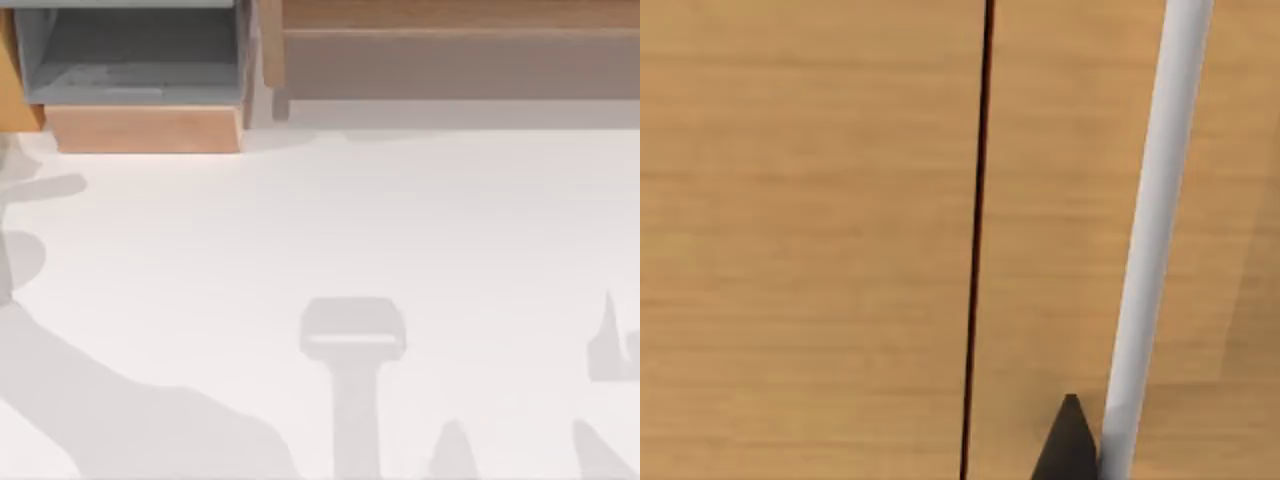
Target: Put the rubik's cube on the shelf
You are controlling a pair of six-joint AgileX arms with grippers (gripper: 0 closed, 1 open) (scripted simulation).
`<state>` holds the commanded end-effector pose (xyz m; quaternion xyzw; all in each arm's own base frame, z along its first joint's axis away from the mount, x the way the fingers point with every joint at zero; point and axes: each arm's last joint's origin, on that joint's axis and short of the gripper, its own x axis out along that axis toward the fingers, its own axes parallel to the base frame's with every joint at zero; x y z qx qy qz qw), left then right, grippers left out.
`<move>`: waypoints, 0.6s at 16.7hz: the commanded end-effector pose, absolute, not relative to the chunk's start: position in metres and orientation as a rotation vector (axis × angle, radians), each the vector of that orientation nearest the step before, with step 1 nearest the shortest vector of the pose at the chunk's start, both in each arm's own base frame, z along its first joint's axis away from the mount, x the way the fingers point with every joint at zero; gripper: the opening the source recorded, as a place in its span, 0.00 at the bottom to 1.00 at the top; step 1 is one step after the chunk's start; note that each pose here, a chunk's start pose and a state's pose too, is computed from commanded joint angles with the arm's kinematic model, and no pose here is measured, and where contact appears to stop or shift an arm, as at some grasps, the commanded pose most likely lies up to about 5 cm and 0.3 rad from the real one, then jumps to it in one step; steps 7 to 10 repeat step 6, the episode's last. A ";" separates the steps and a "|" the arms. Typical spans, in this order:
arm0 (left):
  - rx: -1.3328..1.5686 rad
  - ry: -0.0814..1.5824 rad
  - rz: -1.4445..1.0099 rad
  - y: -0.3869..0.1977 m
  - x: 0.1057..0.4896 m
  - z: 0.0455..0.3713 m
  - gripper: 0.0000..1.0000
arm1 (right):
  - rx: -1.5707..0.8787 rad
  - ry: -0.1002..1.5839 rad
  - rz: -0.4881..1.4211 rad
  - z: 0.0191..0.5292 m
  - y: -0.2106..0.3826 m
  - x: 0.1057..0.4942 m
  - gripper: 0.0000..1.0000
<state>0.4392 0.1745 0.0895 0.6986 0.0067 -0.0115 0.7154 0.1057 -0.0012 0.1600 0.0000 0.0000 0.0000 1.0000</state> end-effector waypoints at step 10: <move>1.547 0.015 -0.025 0.175 0.439 0.089 1.00 | 0.000 0.000 0.000 0.160 -0.001 0.106 1.00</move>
